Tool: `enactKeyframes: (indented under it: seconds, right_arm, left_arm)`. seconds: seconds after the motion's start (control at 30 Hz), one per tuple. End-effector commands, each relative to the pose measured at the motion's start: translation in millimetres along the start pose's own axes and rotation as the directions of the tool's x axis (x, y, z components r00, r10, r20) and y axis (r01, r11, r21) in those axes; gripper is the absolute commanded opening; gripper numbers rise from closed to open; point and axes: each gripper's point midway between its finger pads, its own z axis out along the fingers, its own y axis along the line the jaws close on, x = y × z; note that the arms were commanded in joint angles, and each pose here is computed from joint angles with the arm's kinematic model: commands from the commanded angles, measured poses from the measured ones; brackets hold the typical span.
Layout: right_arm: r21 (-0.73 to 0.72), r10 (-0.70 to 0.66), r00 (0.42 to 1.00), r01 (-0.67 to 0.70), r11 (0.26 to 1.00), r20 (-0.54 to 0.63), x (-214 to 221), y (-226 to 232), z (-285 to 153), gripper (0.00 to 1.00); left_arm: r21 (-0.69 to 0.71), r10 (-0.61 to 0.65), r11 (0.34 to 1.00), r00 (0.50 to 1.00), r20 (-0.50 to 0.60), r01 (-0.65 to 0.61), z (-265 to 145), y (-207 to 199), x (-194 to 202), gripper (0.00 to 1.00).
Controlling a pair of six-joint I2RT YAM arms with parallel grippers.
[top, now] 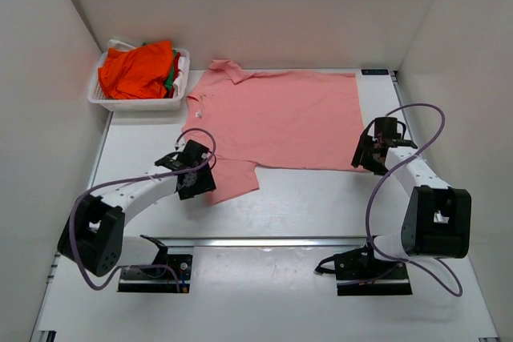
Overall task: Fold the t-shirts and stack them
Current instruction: Flatten out the tshirt, then grap the side of the flattened tshirt closest away from the robot with both arms
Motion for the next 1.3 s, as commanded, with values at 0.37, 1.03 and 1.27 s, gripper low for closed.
enactKeyframes:
  seconds: [0.37,1.03,1.27]
  right_arm:
    - [0.033,0.088,0.996,-0.089,0.996,0.025,-18,-15,24,0.65]
    - [-0.030,0.014,0.999,-0.015,0.999,-0.041,67,-6,-44,0.00]
    - [-0.095,0.030,0.995,-0.040,0.995,-0.098,57,1,-72,0.00]
  left_arm:
    - [0.027,-0.031,0.999,0.998,-0.054,0.032,24,-30,26,0.50]
    - [0.221,0.002,0.975,0.998,-0.066,0.013,-87,-5,52,0.00]
    - [0.290,-0.029,0.956,0.998,-0.054,0.044,-127,1,48,0.00]
